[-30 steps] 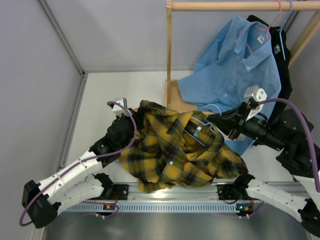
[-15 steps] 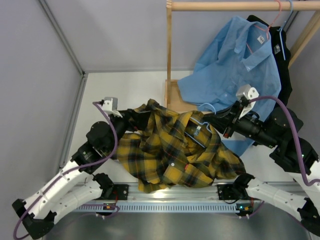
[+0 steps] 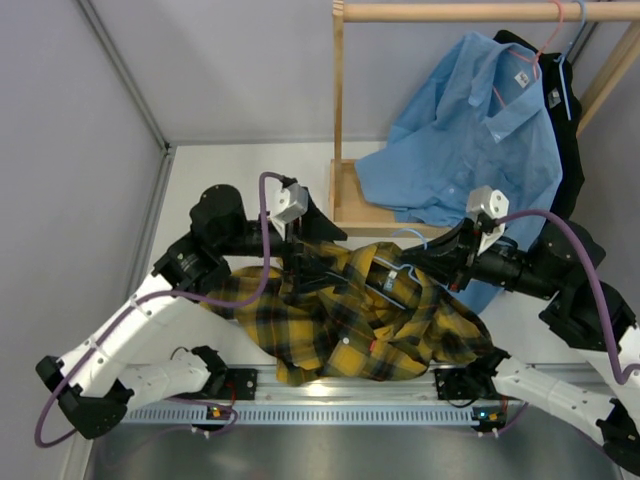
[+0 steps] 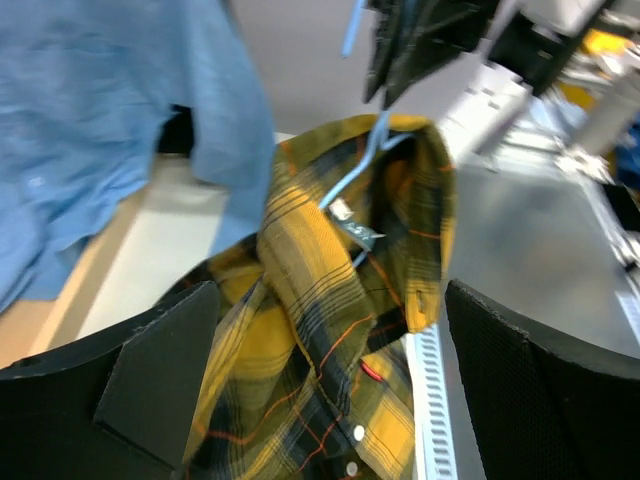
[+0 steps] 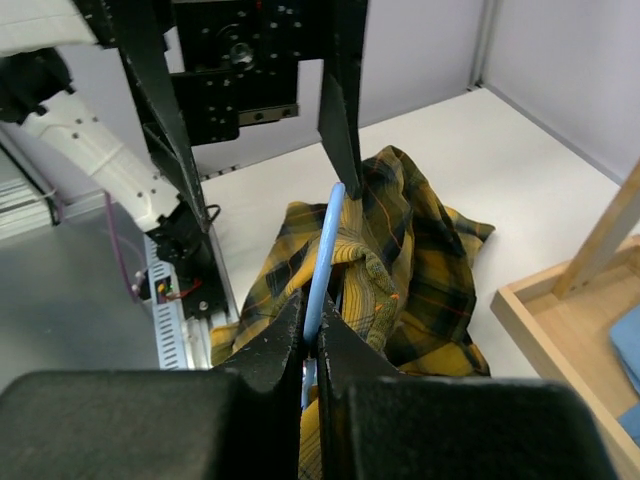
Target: Place the shirt on the hanger
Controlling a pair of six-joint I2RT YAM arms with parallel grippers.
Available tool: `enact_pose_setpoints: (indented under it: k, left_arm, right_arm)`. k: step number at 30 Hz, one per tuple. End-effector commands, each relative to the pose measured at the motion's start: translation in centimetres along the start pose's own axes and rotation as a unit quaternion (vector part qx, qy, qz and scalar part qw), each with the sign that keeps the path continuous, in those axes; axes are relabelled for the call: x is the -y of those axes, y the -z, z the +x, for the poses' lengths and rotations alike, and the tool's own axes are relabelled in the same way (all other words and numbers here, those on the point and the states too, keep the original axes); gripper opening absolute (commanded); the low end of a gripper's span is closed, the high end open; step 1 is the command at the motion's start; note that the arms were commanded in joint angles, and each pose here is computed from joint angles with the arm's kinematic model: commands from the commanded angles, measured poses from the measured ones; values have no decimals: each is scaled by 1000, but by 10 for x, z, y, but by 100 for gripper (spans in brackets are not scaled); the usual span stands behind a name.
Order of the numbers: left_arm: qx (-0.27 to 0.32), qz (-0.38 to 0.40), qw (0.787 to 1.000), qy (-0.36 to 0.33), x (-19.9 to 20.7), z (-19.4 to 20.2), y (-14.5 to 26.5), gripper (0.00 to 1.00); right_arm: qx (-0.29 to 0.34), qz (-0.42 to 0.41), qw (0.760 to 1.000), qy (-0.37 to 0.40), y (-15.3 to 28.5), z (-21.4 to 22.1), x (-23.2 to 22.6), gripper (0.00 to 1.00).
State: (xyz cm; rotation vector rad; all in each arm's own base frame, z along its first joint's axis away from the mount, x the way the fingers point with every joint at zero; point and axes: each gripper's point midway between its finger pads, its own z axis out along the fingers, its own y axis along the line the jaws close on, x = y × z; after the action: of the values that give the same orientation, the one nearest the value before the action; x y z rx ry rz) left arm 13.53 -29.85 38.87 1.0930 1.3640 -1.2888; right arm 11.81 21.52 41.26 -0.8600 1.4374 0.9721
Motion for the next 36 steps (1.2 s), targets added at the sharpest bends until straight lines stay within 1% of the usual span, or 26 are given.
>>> enact_pose_setpoints:
  k: [1,2,5,8,9,12,19,20,22,23,26,27,29,32,36]
  left_arm:
    - [-24,158,985,-57,47,-11,5,97]
    - [-24,192,979,-68,57,-17,8,97]
    - [-41,216,975,-41,57,-7,3,98]
    - [-56,199,978,-22,48,9,-8,98]
    - [-60,177,982,-22,41,13,-14,98]
    - [-70,174,982,-25,41,26,-23,96]
    - [-86,181,979,-27,43,40,-38,91]
    - [-88,183,979,-27,43,41,-40,86]
    - [-91,183,979,-28,44,44,-43,82]
    - [-92,184,978,-29,45,45,-44,77]
    - [-96,184,978,-33,46,49,-47,65]
    - [-97,184,978,-32,45,50,-48,54]
    - [-97,182,978,-34,45,50,-48,42]
    - [-97,182,978,-36,45,51,-48,38]
    - [-91,182,978,-44,47,47,-45,38]
  right_arm:
    - [50,-72,995,41,7,-27,-27,0]
    - [51,-77,995,42,8,-28,-29,0]
    - [54,-85,994,45,10,-30,-32,0]
    - [55,-93,993,48,11,-31,-35,0]
    - [54,-98,992,50,11,-31,-37,0]
    - [53,-111,991,56,11,-29,-40,0]
    - [55,-118,990,59,14,-28,-44,0]
    - [56,-117,990,60,14,-28,-43,0]
    - [58,-116,990,60,13,-26,-43,0]
    - [58,-115,990,60,13,-26,-42,0]
    - [59,-114,990,62,13,-24,-42,0]
    - [58,-114,990,61,13,-22,-41,0]
    - [56,-112,990,61,12,-21,-40,0]
    - [53,-112,991,59,11,-19,-40,0]
    - [54,-110,991,60,10,-19,-39,0]
